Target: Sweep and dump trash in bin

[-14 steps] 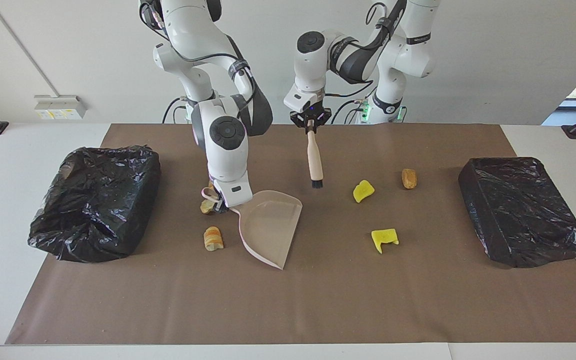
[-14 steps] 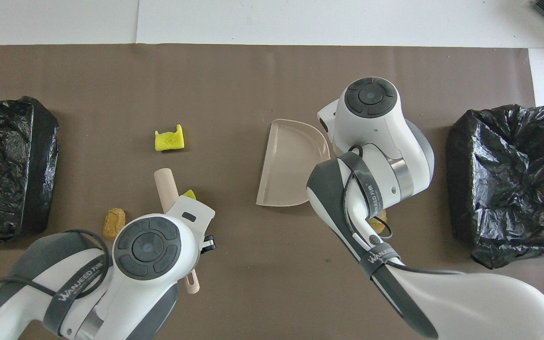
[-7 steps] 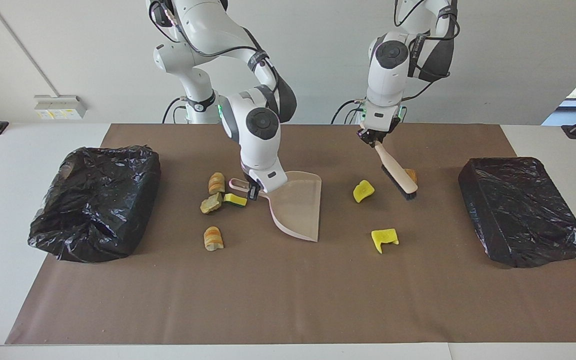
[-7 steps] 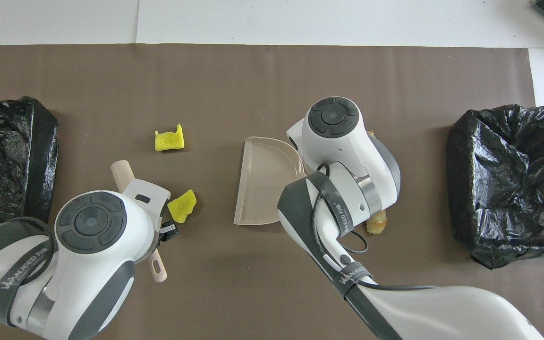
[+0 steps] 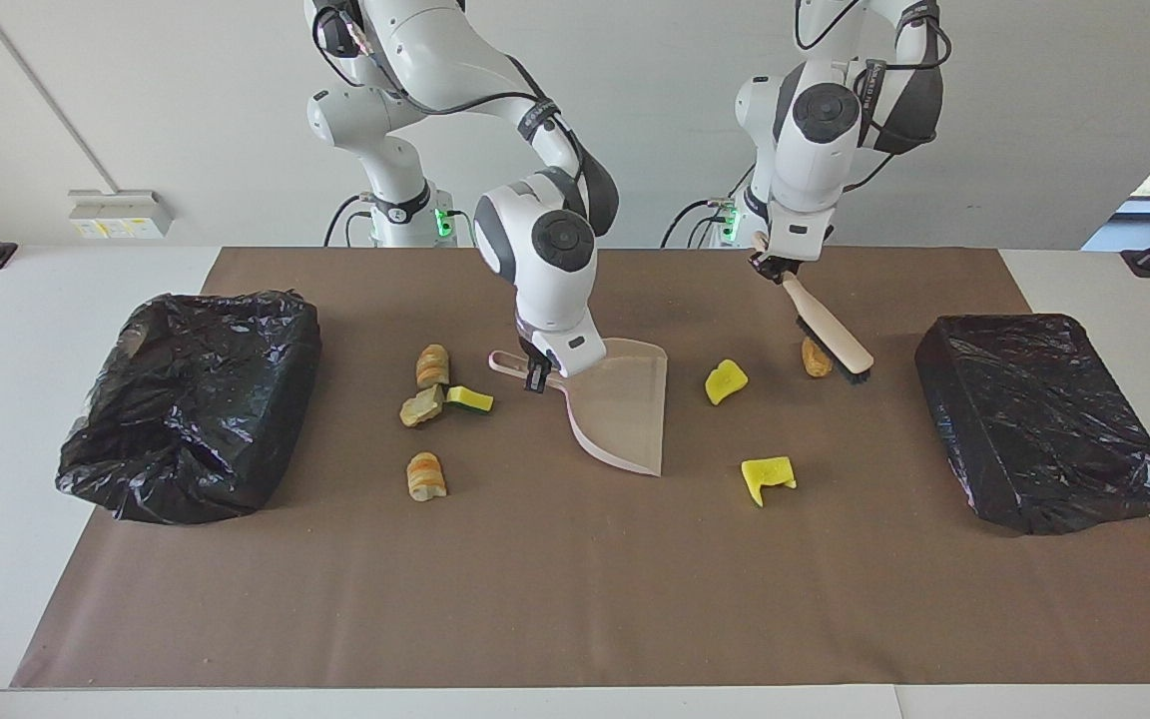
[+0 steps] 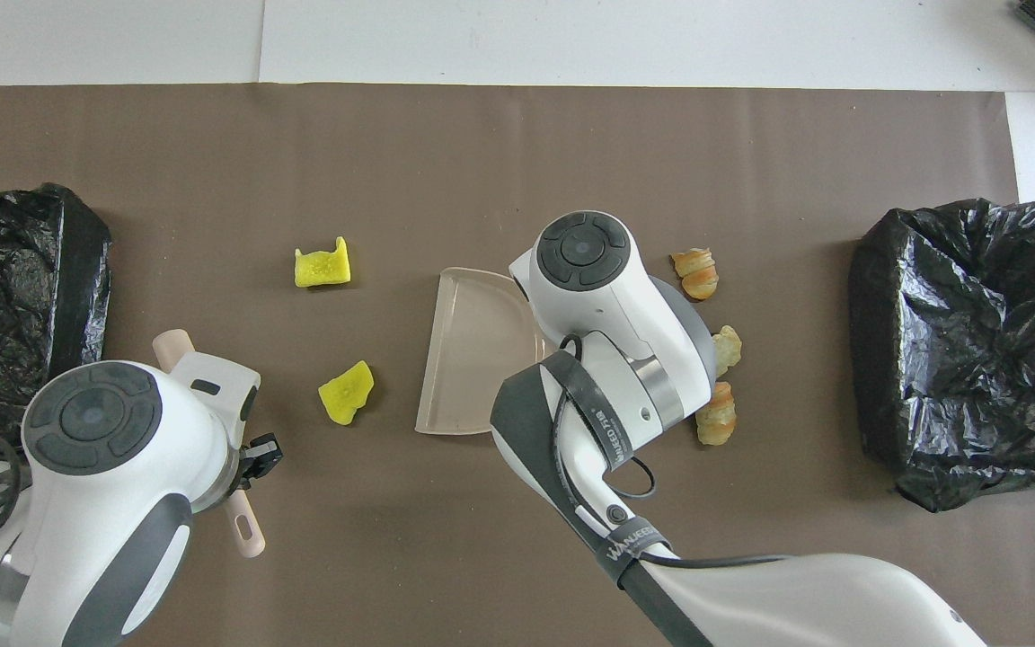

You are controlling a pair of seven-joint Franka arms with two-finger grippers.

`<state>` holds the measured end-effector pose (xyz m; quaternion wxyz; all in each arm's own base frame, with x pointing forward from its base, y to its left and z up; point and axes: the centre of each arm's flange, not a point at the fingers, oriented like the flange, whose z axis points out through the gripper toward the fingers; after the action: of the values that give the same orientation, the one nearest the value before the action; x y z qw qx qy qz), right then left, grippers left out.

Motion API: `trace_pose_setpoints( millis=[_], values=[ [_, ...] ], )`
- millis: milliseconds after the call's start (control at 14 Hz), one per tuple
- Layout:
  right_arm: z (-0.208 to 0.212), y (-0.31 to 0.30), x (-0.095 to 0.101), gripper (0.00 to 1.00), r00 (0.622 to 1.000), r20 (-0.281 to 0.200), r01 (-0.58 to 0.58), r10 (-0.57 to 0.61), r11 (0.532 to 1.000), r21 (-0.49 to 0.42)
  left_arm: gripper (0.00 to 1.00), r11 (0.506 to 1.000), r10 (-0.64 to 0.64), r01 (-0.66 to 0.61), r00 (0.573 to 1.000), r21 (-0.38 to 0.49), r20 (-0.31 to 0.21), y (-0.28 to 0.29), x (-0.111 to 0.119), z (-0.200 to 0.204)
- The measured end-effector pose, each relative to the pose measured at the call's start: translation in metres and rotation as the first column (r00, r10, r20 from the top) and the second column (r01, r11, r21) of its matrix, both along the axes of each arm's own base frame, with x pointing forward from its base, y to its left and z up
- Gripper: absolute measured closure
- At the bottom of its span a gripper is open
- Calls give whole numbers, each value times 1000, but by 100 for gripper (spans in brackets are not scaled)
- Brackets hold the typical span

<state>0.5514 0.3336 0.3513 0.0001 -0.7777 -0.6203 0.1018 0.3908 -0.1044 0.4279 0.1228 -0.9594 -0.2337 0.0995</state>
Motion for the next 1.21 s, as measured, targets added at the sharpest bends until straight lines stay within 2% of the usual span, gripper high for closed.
trace_pose_setpoints(
  millis=[286, 429, 643, 786, 1000, 1214],
  values=[
    [-6, 6, -3, 67, 1000, -5, -4, 4, 1000, -6, 74, 1000, 26, -26, 999, 11, -32, 12, -14, -42],
    [-6, 6, -3, 67, 1000, -5, -4, 4, 1000, -6, 74, 998, 55, -55, 998, 11, -5, 6, -13, -59],
    [-6, 6, -3, 67, 1000, -5, -3, 3, 1000, -6, 74, 993, 95, -94, 995, -66, 15, -22, -6, -72],
    [-6, 6, -3, 67, 1000, -5, -3, 3, 1000, -6, 74, 989, 104, -100, 994, -111, 29, -45, 8, -73],
    [-6, 6, -3, 67, 1000, -5, -3, 3, 1000, -7, 74, 983, 78, -67, 995, -170, 58, -85, 26, -83],
    [-6, 6, -3, 67, 1000, -5, -2, 2, 1000, -8, 74, 970, 44, -26, 997, -241, 70, -118, 30, -83]
  ],
)
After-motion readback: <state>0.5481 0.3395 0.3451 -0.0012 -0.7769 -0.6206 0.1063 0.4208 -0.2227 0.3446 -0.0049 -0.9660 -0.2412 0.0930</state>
